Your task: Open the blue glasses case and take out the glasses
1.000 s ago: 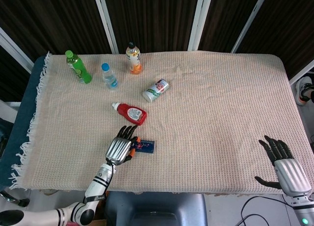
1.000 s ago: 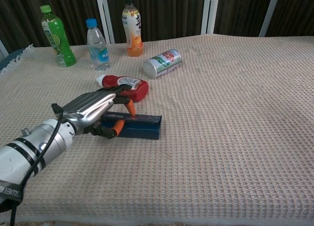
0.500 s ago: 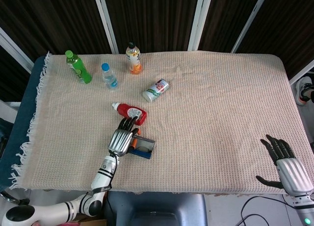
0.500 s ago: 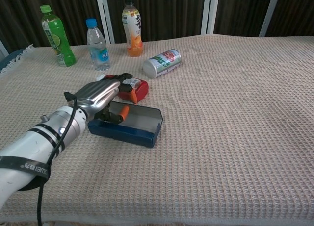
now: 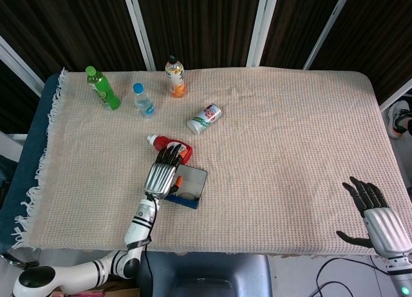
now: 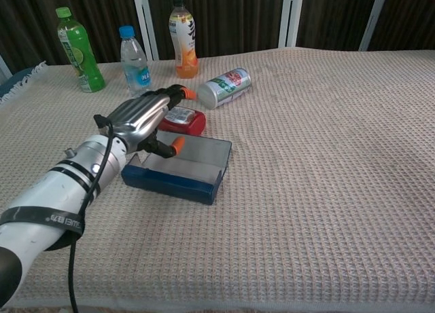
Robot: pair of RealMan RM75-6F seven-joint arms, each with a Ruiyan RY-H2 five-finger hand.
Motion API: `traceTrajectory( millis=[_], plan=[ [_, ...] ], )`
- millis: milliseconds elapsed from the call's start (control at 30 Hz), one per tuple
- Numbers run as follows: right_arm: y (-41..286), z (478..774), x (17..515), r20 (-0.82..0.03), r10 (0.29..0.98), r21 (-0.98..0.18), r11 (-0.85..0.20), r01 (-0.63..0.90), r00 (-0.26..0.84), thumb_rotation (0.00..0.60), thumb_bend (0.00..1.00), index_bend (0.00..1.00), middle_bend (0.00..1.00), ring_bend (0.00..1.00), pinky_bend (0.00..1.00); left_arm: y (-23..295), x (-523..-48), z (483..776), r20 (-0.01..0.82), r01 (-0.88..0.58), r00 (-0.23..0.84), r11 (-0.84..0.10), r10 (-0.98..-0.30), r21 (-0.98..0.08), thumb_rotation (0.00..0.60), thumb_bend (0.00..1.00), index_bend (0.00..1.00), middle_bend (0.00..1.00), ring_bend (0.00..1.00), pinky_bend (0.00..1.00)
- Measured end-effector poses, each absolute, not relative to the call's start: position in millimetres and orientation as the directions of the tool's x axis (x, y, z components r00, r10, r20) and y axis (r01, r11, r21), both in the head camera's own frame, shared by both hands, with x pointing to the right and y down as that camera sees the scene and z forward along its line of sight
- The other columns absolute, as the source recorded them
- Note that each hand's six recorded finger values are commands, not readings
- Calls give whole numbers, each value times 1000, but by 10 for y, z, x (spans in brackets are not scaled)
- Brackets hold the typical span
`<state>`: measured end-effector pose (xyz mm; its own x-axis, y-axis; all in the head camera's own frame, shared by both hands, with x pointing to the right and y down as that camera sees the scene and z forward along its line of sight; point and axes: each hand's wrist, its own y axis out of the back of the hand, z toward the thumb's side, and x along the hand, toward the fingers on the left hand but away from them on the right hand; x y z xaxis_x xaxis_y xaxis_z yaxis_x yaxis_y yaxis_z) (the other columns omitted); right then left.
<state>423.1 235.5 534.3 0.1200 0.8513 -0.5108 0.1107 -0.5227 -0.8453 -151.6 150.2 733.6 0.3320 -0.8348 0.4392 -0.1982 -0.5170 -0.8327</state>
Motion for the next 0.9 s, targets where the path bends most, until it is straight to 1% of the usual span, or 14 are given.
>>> traceTrajectory(
  millis=[33, 67, 133, 200, 333, 500, 600, 733, 900],
  plan=[
    [2355, 5342, 4231, -511, 851, -845, -523, 111, 120, 600, 152, 0, 0, 0, 33, 1509, -1527, 7308, 436, -204, 339, -518, -833, -831, 600, 547, 292, 0, 0, 0],
    [2356, 5342, 4230, -511, 851, -845, -523, 110, 120, 600, 152, 0, 0, 0, 33, 1514, -1539, 7291, 434, -207, 343, -518, -833, -830, 600, 609, 346, 0, 0, 0],
    [2360, 5343, 4227, -511, 851, -845, -523, 109, 121, 600, 153, 0, 0, 0, 33, 1539, -1549, 7256, 431, -215, 355, -521, -830, -826, 600, 678, 392, 0, 0, 0],
    [2365, 5347, 4219, -512, 850, -845, -524, 107, 123, 600, 153, 0, 0, 0, 33, 1579, -1576, 7213, 434, -214, 370, -530, -821, -820, 600, 699, 392, 0, 0, 0],
    [2387, 5366, 4192, -519, 845, -842, -531, 95, 130, 600, 152, 0, 0, 0, 33, 1707, -1778, 7141, 476, -160, 399, -571, -784, -805, 600, 721, 392, 0, 0, 0],
    [2388, 5372, 4190, -520, 845, -841, -532, 94, 127, 600, 153, 0, 0, 0, 33, 1965, -2032, 7107, 542, -87, 415, -625, -731, -776, 600, 731, 396, 0, 0, 0],
    [2390, 5382, 4183, -523, 842, -840, -536, 90, 129, 600, 153, 0, 0, 0, 33, 2032, -2078, 7108, 552, -64, 423, -631, -719, -773, 600, 730, 385, 0, 0, 0],
    [2404, 5387, 4166, -526, 840, -838, -538, 86, 134, 600, 153, 0, 0, 0, 33, 2052, -2114, 7142, 562, -55, 418, -637, -714, -769, 600, 726, 340, 0, 0, 0],
    [2398, 5382, 4171, -522, 843, -841, -534, 89, 131, 600, 153, 0, 0, 0, 33, 2031, -2171, 7187, 570, -49, 401, -638, -717, -769, 600, 726, 340, 0, 0, 0]
  ],
)
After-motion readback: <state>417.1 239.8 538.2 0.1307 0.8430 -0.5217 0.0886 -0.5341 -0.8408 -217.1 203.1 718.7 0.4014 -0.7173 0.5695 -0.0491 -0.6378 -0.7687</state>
